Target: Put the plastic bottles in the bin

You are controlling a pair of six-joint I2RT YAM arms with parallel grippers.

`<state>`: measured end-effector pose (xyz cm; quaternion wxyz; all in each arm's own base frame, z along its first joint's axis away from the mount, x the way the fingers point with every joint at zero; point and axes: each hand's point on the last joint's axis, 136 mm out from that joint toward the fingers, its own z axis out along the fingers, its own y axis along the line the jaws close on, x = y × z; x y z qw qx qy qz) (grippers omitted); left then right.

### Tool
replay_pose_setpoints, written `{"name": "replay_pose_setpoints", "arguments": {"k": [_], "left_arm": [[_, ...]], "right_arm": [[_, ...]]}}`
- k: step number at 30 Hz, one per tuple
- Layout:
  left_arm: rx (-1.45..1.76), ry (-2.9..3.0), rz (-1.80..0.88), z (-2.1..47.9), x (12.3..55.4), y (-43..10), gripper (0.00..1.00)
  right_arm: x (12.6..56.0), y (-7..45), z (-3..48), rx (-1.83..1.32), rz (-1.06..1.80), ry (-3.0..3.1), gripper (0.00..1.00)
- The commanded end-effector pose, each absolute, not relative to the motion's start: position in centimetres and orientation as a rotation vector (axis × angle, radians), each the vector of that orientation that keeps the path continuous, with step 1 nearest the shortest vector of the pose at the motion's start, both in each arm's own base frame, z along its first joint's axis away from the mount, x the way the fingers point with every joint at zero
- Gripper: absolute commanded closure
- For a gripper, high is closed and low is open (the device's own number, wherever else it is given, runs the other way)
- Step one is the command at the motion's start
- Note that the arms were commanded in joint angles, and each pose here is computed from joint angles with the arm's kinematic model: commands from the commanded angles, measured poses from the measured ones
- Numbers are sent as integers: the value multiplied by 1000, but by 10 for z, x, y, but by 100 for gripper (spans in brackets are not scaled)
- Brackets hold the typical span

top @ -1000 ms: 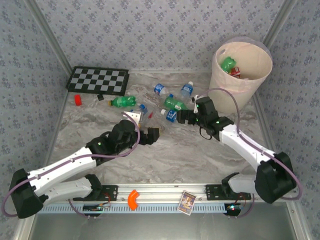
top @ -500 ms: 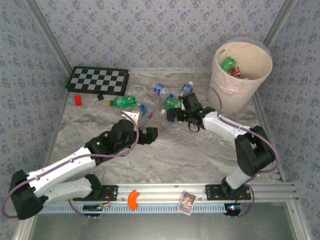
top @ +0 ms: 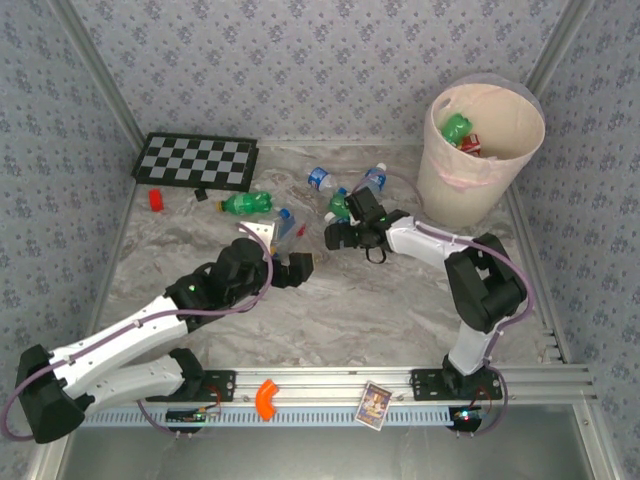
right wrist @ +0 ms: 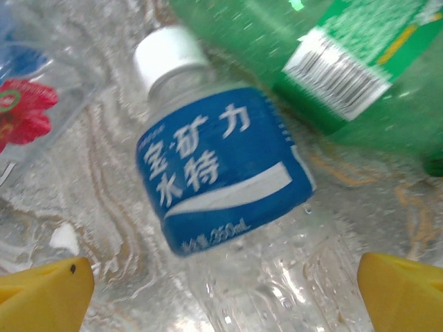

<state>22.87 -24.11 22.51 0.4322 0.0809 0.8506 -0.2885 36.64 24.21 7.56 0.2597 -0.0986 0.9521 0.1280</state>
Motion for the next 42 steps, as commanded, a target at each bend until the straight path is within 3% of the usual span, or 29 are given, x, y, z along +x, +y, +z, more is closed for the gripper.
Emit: {"name": "replay_pose_setpoints", "arguments": {"k": [1, 13, 20, 27, 35, 42], "left_arm": [[190, 2112, -737, 228, 228, -239, 0], [183, 2102, -747, 231, 222, -232, 0], [176, 2100, -738, 231, 221, -227, 0], [171, 2098, -744, 231, 220, -225, 0], [167, 2075, -753, 239, 218, -221, 0], [183, 2026, -767, 257, 218, -220, 0]], "right_arm": [[360, 251, 72, -324, 299, 2598, 1], [364, 258, 53, -310, 112, 2643, 1], [370, 263, 50, -311, 109, 2637, 18], [367, 268, 60, -338, 111, 2612, 46], [358, 280, 101, -382, 147, 2526, 46], [348, 279, 167, -361, 233, 2387, 46]]}}
